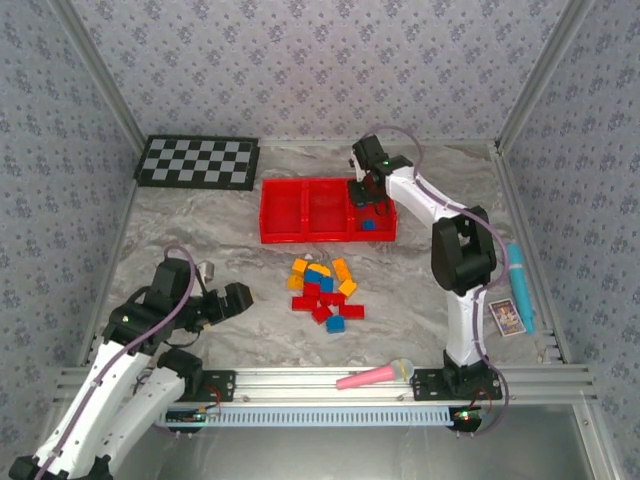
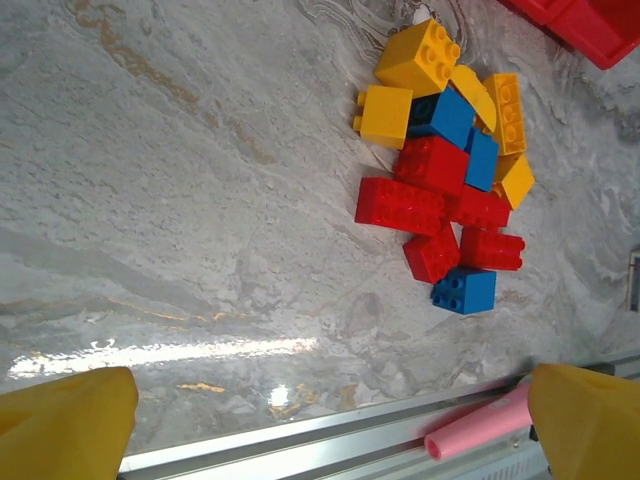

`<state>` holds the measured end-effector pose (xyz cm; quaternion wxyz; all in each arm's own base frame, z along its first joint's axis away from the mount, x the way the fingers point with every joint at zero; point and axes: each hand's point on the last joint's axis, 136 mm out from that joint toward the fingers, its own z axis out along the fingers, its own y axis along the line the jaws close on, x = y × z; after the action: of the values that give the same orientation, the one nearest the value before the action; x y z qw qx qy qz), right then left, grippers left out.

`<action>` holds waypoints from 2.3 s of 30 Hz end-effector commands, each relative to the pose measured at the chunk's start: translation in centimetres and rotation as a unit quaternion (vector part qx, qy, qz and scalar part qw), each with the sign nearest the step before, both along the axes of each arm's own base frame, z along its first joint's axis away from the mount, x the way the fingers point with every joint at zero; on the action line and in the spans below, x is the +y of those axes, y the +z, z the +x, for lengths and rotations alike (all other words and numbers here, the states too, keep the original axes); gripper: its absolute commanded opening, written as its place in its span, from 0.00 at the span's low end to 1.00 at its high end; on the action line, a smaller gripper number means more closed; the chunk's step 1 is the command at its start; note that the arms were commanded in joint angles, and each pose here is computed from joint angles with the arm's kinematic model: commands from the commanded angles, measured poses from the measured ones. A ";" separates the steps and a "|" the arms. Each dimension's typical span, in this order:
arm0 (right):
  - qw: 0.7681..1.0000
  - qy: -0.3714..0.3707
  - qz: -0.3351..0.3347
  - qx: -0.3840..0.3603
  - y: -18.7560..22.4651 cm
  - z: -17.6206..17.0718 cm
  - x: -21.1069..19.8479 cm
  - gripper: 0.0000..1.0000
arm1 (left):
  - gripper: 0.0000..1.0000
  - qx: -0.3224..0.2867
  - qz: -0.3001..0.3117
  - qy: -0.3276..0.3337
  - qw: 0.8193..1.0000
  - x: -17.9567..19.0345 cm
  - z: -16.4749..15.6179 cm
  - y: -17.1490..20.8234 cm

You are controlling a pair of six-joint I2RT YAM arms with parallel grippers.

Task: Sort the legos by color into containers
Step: Place the lego in the container, then pick up the lego from the bottom-center of the table.

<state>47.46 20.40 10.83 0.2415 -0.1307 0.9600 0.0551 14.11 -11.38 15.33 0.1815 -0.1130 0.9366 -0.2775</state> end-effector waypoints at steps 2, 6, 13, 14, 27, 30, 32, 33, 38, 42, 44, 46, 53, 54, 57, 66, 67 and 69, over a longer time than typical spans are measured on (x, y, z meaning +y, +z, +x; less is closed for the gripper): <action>1.000 0.008 -0.010 0.008 0.4 -0.1 -0.2 0.19 | 1.00 -0.036 0.012 -0.017 0.999 -0.1 0.9 1.6; 1.000 -0.004 -0.015 0.011 0.3 -0.3 -0.8 0.31 | 1.00 -0.049 0.020 -0.025 0.998 -0.1 1.3 2.2; 0.999 -0.030 -0.013 -0.013 2.2 -1.5 -1.6 0.58 | 1.00 -0.066 0.027 -0.042 0.997 -0.3 1.9 3.5; 0.999 -0.031 -0.010 -0.018 2.7 -1.8 -1.7 0.59 | 1.00 -0.068 0.028 -0.046 0.996 -0.4 1.9 3.7; 0.994 -0.105 0.021 -0.037 6.2 -16.5 -3.3 0.87 | 1.00 -0.081 0.084 -0.090 0.989 -0.3 3.5 3.6; 0.993 -0.106 0.053 -0.020 5.0 -21.0 -2.4 0.88 | 1.00 -0.077 0.083 -0.092 0.989 -0.4 3.6 3.3; 0.991 -0.117 0.063 0.000 3.8 -23.5 -2.1 0.89 | 1.00 -0.075 0.086 -0.091 0.989 -0.4 3.7 3.1; 0.991 -0.116 0.065 0.014 3.1 -24.8 -1.8 0.89 | 1.00 -0.073 0.086 -0.092 0.989 -0.4 3.7 3.0; 0.993 -0.091 0.057 0.055 0.8 -29.3 0.4 0.91 | 1.00 -0.077 0.075 -0.101 0.989 -0.8 3.4 3.2; 0.993 -0.083 0.053 0.070 -0.7 -31.2 2.3 0.92 | 1.00 -0.093 0.063 -0.105 0.988 -1.0 3.2 3.6; 0.992 -0.080 0.051 0.081 -1.6 -31.9 3.3 0.91 | 1.00 -0.096 0.059 -0.109 0.988 -1.1 3.1 3.8; 0.992 -0.073 0.046 0.093 -2.8 -32.5 4.6 0.89 | 1.00 -0.099 0.050 -0.117 0.987 -1.5 2.9 4.0; 0.992 -0.059 -0.009 0.111 -5.4 -33.7 7.3 0.81 | 1.00 -0.120 0.041 -0.117 0.985 -1.4 2.6 4.7; 0.992 -0.060 -0.016 0.110 -5.6 -33.7 7.4 0.80 | 1.00 -0.125 0.040 -0.115 0.985 -1.4 2.6 4.9; 0.991 -0.064 -0.020 0.112 -6.1 -33.8 7.5 0.76 | 1.00 -0.136 0.038 -0.109 0.984 -1.2 2.4 5.3; 0.990 -0.064 -0.024 0.120 -7.5 -33.5 8.1 0.66 | 1.00 -0.151 0.041 -0.099 0.983 -0.7 2.3 5.8; 0.991 -0.063 -0.027 0.119 -7.6 -33.4 8.0 0.65 | 1.00 -0.152 0.040 -0.099 0.983 -0.7 2.2 5.8; 0.990 -0.061 -0.034 0.120 -7.9 -33.2 8.0 0.63 | 1.00 -0.157 0.038 -0.098 0.982 -0.7 2.2 6.0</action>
<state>13.58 28.20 2.93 0.1174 -0.0765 0.9896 0.0320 16.27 -12.04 21.09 0.2917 0.0278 0.9171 -0.2703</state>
